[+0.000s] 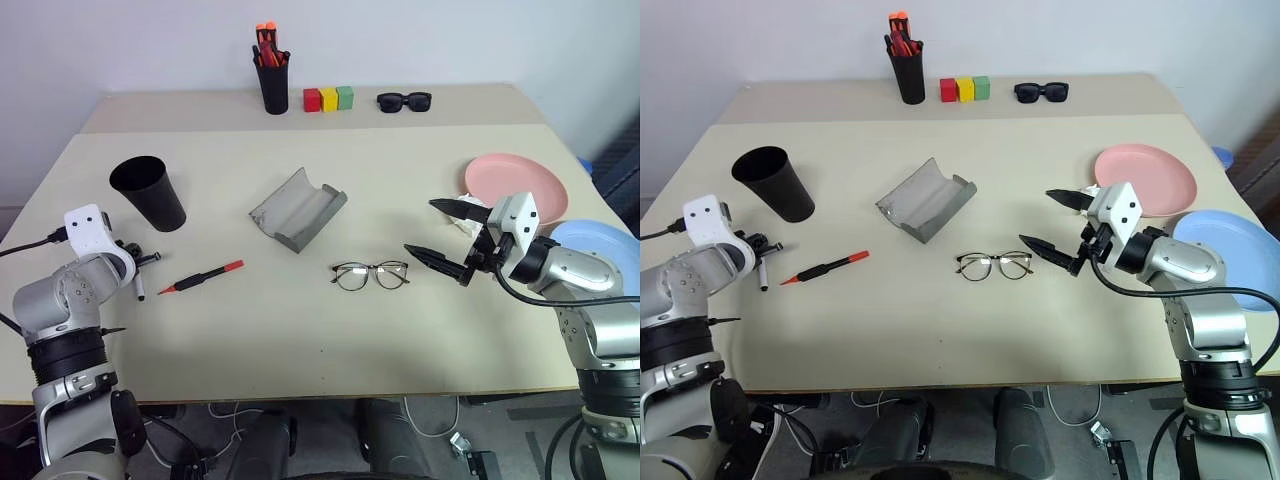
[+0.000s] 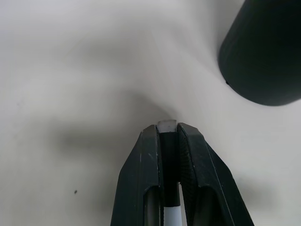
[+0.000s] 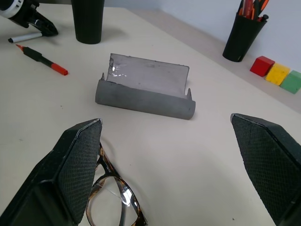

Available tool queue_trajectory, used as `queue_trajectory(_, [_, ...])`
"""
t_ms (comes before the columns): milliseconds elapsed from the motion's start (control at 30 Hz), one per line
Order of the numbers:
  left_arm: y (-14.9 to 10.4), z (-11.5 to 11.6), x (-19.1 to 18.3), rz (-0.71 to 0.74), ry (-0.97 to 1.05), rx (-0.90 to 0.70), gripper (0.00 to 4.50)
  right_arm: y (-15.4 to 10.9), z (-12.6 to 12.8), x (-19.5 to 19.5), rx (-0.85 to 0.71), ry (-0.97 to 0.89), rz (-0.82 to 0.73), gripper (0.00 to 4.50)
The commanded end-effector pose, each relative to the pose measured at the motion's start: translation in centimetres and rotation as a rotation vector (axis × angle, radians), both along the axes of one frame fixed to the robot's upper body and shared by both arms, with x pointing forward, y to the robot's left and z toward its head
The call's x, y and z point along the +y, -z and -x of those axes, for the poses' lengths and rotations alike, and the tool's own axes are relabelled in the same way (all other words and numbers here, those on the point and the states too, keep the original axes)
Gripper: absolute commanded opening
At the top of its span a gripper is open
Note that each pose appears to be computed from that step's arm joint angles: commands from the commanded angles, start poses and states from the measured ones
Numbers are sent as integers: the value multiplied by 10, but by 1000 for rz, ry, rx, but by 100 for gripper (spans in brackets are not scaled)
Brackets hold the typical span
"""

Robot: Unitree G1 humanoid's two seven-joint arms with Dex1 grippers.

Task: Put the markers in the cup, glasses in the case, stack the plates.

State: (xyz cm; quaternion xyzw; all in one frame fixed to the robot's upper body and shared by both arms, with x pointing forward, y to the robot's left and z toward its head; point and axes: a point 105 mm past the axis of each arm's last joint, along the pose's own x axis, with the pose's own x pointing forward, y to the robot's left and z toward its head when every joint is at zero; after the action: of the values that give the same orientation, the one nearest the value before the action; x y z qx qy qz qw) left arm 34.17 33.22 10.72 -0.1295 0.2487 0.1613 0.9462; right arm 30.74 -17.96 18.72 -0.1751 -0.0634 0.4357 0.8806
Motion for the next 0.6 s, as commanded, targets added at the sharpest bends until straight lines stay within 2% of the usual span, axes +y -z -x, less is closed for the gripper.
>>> queue_trajectory(33, [3,16,-1,17,68,56,3,-17,1,3,-63,-16,4,450])
queue_trajectory(133, [-5,27,-13,-16,242,92,3,-18,1,7,-59,-35,-4,450])
queue_trajectory(233, [-24,42,-30,-54,487,68,3,-19,3,13,-40,-74,-31,450])
queue_trajectory(300, [-35,48,-34,-159,613,56,3,-20,5,16,-8,-113,-60,450])
queue_trajectory(367, [-55,47,-44,-139,690,-64,3,-21,13,21,38,-185,-99,450])
queue_trajectory(433, [-89,46,-68,-236,842,-296,3,-25,21,24,60,-250,-122,450])
queue_trajectory(600, [-125,51,-87,-281,933,-571,3,-30,25,24,60,-280,-137,450])
